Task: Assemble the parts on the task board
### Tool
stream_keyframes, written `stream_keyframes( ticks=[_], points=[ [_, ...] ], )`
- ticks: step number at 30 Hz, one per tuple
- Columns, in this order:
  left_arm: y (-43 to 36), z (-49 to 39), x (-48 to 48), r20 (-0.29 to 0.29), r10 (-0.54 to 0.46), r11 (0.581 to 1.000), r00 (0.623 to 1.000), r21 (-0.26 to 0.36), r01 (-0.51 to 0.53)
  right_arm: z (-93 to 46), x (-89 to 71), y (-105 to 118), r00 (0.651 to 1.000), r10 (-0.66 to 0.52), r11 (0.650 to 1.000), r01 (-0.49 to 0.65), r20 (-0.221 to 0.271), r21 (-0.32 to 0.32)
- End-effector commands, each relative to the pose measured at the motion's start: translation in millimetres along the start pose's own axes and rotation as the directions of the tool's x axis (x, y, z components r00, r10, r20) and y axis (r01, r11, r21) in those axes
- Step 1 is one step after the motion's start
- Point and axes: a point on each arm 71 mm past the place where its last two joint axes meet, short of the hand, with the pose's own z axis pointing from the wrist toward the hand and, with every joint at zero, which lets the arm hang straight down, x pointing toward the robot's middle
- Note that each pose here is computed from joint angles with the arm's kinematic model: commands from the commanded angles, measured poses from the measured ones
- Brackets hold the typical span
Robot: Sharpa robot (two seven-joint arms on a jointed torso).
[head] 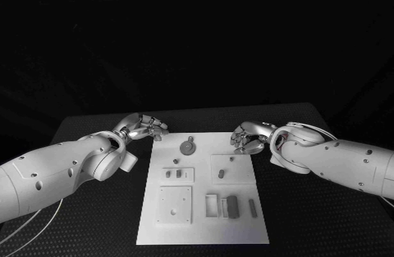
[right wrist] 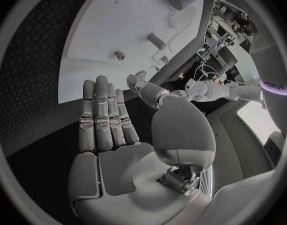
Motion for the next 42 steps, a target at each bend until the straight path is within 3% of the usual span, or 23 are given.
stream_keyframes(
  ticks=[1,14,42],
  points=[
    [-7.0,0.7,5.3,-0.011,-0.084,0.995,0.996,0.053,0.084,-2.4,3.7,2.0,0.986,-0.163,0.987,0.163,0.020,-0.001],
    [-10.8,0.4,8.5,-0.007,-0.090,0.993,0.996,0.078,0.090,0.1,29.9,11.4,0.976,-0.218,0.976,0.218,-0.002,-0.029],
    [-9.2,0.4,7.4,-0.008,-0.111,0.992,0.994,0.064,0.111,6.1,52.5,16.7,0.959,-0.279,0.960,0.277,-0.054,-0.046]
  ],
)
